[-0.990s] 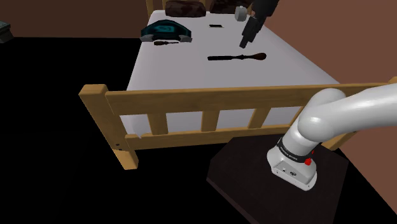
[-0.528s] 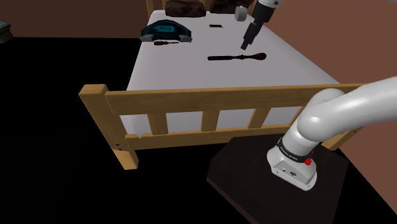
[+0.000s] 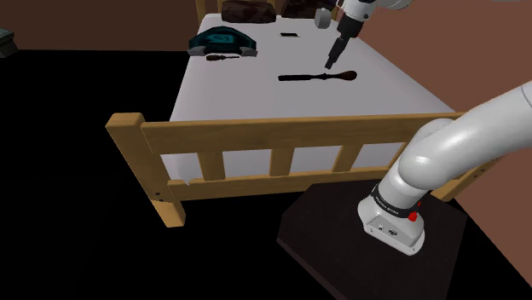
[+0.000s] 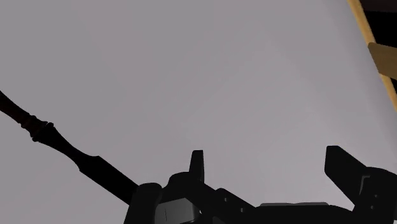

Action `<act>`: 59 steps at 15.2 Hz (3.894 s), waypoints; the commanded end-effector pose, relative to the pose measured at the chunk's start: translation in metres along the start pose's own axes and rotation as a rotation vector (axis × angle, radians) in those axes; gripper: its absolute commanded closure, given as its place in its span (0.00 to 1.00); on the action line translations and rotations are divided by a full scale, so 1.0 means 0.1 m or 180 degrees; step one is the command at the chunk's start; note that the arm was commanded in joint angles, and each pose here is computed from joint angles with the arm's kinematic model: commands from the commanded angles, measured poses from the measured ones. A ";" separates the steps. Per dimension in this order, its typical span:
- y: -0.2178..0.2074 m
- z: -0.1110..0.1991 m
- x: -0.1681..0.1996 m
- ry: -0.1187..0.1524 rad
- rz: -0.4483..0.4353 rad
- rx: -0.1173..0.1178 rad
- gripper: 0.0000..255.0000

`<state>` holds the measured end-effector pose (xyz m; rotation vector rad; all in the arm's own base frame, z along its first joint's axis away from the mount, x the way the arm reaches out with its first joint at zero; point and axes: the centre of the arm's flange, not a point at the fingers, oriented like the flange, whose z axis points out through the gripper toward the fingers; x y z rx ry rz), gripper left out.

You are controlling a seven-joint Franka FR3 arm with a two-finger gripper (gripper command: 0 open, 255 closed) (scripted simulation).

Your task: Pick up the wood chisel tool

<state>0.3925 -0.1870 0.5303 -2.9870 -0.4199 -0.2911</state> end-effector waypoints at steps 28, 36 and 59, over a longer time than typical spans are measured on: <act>2.98 1.50 0.30 0.0087 -0.0463 0.0162 0.00; 3.00 1.63 0.27 0.0087 -0.0463 0.0162 1.00; 2.93 0.85 0.44 0.0087 -0.0463 0.0162 1.00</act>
